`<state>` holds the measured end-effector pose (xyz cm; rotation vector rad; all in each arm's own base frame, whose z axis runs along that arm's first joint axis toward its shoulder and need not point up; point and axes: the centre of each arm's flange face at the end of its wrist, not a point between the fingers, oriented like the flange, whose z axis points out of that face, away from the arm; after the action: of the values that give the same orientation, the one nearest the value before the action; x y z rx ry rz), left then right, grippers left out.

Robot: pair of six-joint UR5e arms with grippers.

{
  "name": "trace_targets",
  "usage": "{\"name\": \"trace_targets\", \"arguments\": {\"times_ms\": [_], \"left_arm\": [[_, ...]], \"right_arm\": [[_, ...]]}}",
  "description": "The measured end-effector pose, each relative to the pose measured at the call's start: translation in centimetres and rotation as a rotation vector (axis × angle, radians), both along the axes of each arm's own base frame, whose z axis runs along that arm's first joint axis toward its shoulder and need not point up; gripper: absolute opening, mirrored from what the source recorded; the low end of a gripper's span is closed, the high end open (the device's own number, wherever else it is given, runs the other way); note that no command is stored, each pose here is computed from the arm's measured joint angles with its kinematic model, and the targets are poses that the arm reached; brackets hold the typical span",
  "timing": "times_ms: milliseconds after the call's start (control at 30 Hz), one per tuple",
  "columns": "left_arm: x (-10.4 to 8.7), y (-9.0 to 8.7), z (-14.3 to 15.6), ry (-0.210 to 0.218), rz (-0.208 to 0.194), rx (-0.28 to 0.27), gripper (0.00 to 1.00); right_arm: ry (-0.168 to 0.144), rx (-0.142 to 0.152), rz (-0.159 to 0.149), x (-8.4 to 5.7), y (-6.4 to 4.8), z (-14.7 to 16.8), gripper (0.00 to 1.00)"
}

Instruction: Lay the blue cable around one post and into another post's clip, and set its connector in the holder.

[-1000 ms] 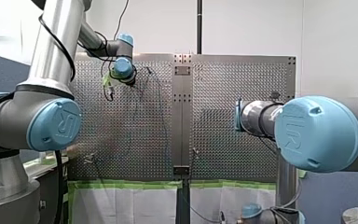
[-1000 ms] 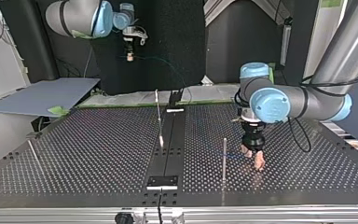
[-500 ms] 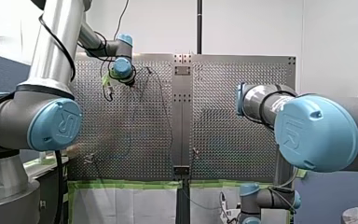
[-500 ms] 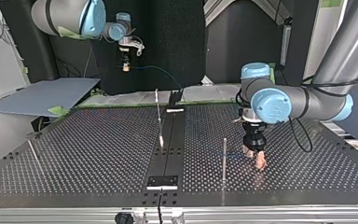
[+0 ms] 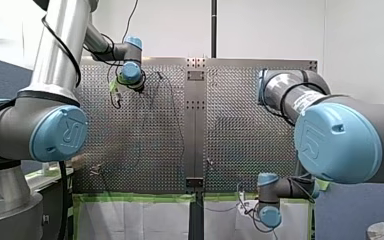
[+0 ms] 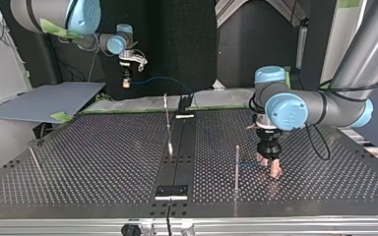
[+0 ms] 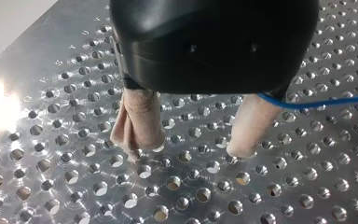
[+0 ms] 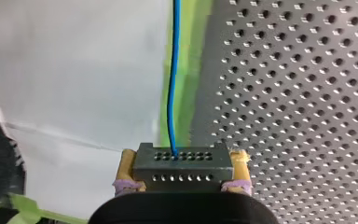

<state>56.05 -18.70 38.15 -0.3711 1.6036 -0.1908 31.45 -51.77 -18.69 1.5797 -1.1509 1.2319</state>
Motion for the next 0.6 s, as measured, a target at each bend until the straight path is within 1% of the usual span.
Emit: {"name": "trace_targets", "arguments": {"times_ms": [133,233,333,600], "left_arm": [[0.0,0.0,0.0,0.0,0.001,-0.001,1.0],[0.0,0.0,0.0,0.0,0.001,-0.003,1.0],[0.0,0.0,0.0,0.0,0.001,-0.004,1.0],[0.0,0.0,0.0,-0.001,0.001,-0.007,1.0]], "right_arm": [[-0.009,-0.015,-0.004,-0.1,-0.3,1.7,0.0],[-0.028,-0.032,-0.007,-0.3,-0.4,2.9,0.0],[-0.049,-0.056,-0.003,-0.4,-0.4,4.2,0.0],[-0.082,-0.163,0.014,-0.1,-1.2,8.8,0.0]]}}
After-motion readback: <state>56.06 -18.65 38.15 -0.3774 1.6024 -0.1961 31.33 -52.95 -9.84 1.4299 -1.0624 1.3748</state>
